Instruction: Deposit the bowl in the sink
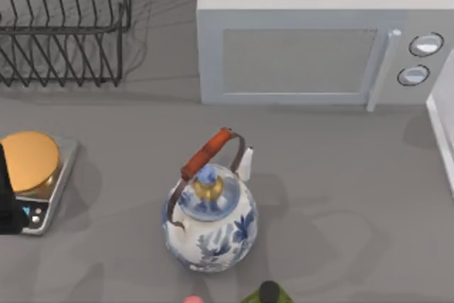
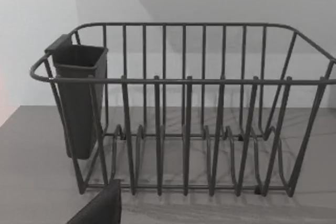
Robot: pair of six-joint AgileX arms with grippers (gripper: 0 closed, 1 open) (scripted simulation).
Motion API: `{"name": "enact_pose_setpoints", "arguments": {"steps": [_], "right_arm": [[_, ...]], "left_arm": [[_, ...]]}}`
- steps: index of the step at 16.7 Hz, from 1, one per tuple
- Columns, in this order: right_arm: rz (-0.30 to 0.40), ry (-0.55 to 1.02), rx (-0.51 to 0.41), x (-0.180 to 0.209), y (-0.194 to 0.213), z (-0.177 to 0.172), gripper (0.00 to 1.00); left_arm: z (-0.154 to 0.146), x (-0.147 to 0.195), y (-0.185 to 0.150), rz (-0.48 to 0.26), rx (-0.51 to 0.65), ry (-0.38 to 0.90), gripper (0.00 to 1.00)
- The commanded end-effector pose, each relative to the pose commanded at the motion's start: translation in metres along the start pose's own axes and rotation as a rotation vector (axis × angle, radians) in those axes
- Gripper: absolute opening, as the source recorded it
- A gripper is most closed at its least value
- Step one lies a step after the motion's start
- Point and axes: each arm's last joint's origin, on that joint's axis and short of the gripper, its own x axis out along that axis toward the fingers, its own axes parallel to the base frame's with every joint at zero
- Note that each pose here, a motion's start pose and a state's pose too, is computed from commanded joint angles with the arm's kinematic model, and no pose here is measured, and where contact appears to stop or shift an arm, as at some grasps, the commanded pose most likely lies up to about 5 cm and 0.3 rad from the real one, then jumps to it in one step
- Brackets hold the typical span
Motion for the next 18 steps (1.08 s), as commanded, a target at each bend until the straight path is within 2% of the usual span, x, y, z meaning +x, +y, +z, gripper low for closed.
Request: {"name": "enact_pose_setpoints", "arguments": {"steps": [1, 14, 18], "right_arm": [[0.0, 0.0, 0.0, 0.0, 0.0, 0.0, 0.0], [0.0, 0.0, 0.0, 0.0, 0.0, 0.0, 0.98], [0.0, 0.0, 0.0, 0.0, 0.0, 0.0, 1.0]], "left_arm": [[0.0, 0.0, 0.0, 0.0, 0.0, 0.0, 1.0], [0.0, 0.0, 0.0, 0.0, 0.0, 0.0, 1.0], [0.0, 0.0, 0.0, 0.0, 0.0, 0.0, 1.0]]}}
